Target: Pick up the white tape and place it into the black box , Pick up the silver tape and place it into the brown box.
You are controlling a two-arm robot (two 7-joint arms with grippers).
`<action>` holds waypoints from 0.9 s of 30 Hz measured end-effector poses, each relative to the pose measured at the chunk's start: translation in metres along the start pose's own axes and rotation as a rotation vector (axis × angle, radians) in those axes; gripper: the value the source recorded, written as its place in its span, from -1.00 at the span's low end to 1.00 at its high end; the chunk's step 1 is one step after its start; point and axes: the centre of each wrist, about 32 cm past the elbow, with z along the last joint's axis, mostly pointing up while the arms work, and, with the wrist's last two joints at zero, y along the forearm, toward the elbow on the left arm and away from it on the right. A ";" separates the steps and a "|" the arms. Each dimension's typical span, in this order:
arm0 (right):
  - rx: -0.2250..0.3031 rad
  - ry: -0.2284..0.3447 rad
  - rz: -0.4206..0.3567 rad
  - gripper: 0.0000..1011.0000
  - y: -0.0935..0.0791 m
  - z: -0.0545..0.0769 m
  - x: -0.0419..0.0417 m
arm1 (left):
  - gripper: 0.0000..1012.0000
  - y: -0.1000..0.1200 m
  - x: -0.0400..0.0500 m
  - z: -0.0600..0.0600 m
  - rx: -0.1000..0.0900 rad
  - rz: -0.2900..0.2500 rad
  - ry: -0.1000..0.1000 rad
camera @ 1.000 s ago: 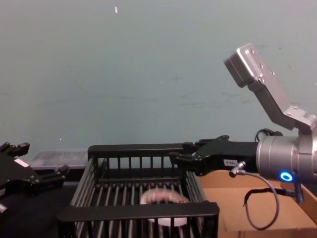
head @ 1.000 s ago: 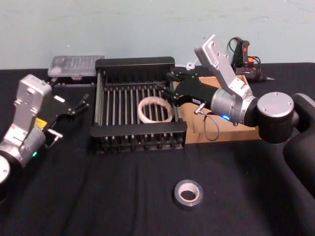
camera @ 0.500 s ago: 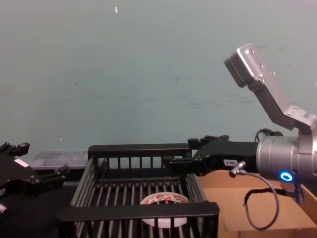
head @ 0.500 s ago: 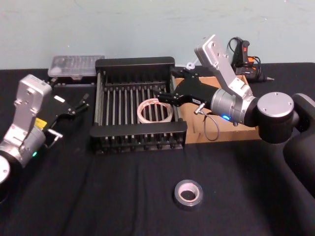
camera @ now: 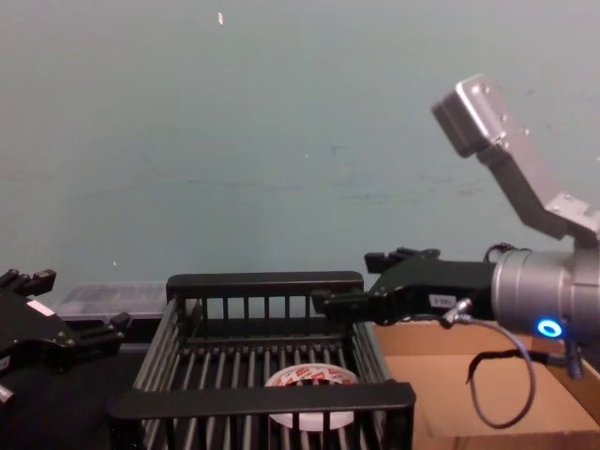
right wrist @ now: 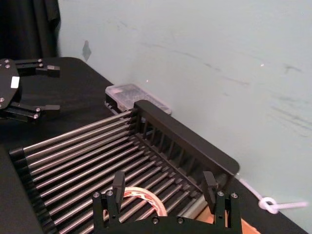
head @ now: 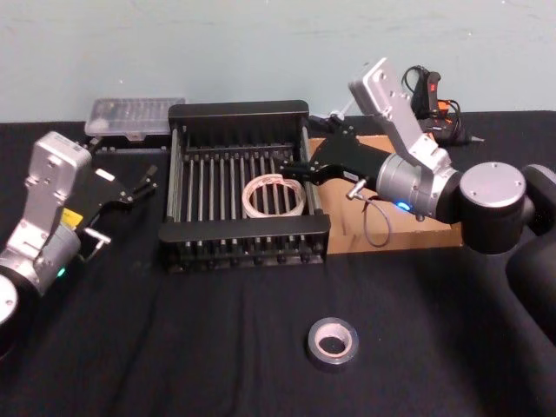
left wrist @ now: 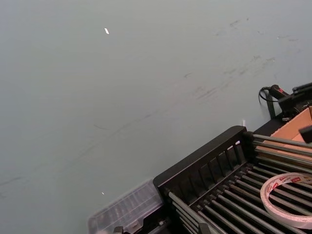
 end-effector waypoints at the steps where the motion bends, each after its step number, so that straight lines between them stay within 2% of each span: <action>1: 0.002 0.000 -0.004 0.98 -0.001 0.001 0.0000 | 0.98 0.000 0.0000 0.000 0.000 0.000 0.000; 7: 0.007 0.003 -0.029 0.98 -0.020 0.005 0.0019 | 0.98 0.000 0.0000 0.000 0.000 0.000 0.000; 11: -0.003 0.000 -0.040 0.98 -0.040 0.006 0.0042 | 0.98 0.000 0.0000 0.000 0.000 0.000 0.000; 14: -0.025 -0.008 -0.041 0.98 -0.062 0.005 0.0053 | 0.98 0.000 0.0000 0.000 0.000 0.000 0.000; 18: -0.042 -0.011 -0.039 0.98 -0.075 0.005 0.0053 | 0.98 0.000 0.0000 0.000 0.000 0.000 0.000; 19: -0.066 -0.007 -0.036 0.98 -0.091 0.004 0.0047 | 0.98 0.000 0.0000 0.000 0.000 0.000 0.000; 27: -0.117 0.040 -0.019 0.98 -0.128 0.000 -0.0008 | 0.98 0.000 0.0000 0.000 0.000 0.000 0.000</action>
